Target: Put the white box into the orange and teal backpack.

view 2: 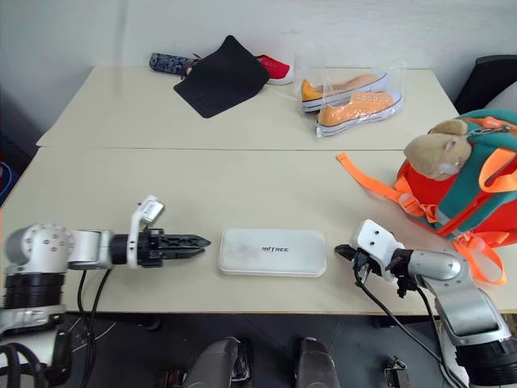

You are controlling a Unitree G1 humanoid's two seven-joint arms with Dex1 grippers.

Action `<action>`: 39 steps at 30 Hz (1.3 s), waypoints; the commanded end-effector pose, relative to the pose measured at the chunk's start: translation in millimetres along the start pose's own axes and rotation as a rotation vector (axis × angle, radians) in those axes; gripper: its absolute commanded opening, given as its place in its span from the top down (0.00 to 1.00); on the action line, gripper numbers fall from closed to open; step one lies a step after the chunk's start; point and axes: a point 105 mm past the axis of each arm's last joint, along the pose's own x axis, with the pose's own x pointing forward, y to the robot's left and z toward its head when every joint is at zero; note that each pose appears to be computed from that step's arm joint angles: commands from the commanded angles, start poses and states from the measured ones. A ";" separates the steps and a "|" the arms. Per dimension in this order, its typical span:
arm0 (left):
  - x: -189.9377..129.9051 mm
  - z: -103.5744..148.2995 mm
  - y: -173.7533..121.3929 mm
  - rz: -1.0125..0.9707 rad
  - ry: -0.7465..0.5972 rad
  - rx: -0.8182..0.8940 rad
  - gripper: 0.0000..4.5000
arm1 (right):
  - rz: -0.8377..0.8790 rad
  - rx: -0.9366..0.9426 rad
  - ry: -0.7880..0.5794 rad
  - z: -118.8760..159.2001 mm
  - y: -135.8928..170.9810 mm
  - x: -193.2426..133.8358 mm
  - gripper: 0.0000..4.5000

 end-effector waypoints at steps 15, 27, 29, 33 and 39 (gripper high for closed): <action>53.7 -11.0 -21.1 -0.150 0.080 -0.076 0.01 | 0.132 -0.025 -0.058 20.1 13.3 25.1 1.00; 42.8 -12.2 -38.9 -0.196 0.070 0.009 0.72 | 0.084 0.166 -0.109 4.0 18.2 -5.7 1.00; 39.7 -2.2 -47.6 -0.198 -0.020 0.139 0.73 | -0.035 0.269 -0.144 -0.9 11.5 -21.5 0.92; 31.8 10.5 -59.6 -0.211 -0.163 0.447 0.73 | -0.280 0.367 -0.200 -12.5 4.5 -63.8 0.64; 29.6 15.2 -61.9 -0.246 -0.218 0.862 0.73 | -0.590 0.359 -0.263 -27.2 14.3 -121.0 0.18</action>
